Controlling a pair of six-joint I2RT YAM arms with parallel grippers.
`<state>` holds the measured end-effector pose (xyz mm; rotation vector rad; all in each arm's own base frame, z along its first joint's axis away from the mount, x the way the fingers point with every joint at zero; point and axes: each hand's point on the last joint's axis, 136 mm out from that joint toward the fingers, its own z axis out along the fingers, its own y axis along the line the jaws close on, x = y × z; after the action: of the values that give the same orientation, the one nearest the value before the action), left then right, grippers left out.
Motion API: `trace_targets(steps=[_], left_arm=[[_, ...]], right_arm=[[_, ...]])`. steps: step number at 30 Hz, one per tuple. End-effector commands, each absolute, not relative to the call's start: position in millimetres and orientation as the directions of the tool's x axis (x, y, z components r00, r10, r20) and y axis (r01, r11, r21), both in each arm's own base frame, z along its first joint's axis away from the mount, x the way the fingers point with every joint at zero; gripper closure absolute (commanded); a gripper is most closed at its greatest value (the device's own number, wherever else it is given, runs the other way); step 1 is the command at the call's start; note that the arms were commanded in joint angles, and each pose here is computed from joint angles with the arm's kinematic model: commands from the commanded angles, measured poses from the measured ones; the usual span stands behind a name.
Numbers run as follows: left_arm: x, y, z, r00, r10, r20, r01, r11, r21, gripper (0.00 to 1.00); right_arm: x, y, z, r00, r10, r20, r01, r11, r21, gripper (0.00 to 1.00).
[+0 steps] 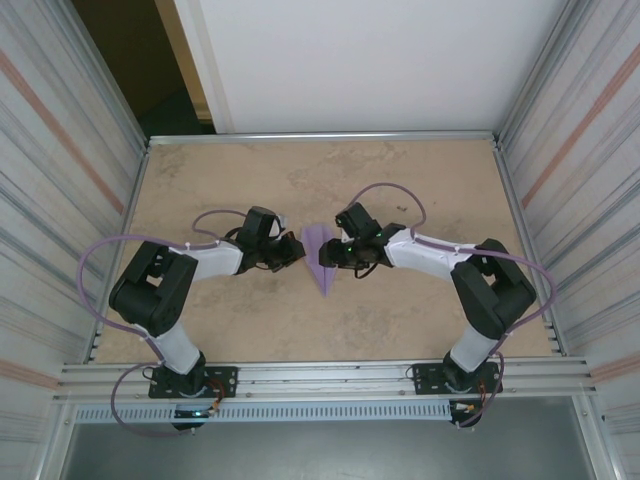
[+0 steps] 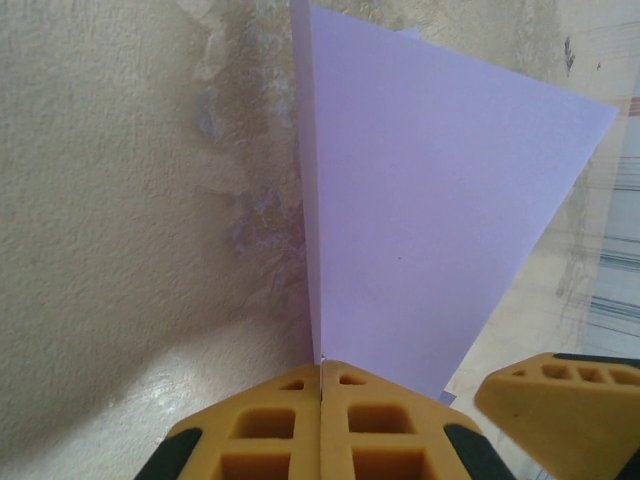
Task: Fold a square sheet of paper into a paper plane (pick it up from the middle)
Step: Move a paper plane to the center of the table.
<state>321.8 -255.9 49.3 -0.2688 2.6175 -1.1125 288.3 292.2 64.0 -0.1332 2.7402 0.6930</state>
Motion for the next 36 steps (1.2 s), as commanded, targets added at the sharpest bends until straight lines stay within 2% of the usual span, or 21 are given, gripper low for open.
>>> trace_targets(steps=[1, 9, 15, 36], left_arm=[[321.9, -263.5, 52.7, -0.950, -0.252, -0.187, -0.034, 0.677, -0.736, 1.00], [321.9, -264.2, 56.4, -0.950, -0.249, -0.191, -0.028, 0.673, -0.740, 1.00], [322.3, -265.0, 57.5, -0.950, -0.247, -0.191, -0.025, 0.670, -0.742, 1.00], [322.0, -264.9, 57.4, -0.951, -0.246, -0.187, -0.028, 0.673, -0.739, 1.00]], right_arm=[[283.5, 301.6, 57.3, -0.951, -0.079, -0.299, -0.207, 0.882, 0.423, 0.46], [279.2, 324.7, 55.5, -0.945, -0.155, -0.287, -0.273, 0.858, 0.436, 0.43], [275.8, 328.6, 49.3, -0.938, -0.202, -0.283, -0.303, 0.875, 0.378, 0.40], [282.7, 315.5, 39.2, -0.945, -0.177, -0.276, -0.257, 0.922, 0.288, 0.66]])
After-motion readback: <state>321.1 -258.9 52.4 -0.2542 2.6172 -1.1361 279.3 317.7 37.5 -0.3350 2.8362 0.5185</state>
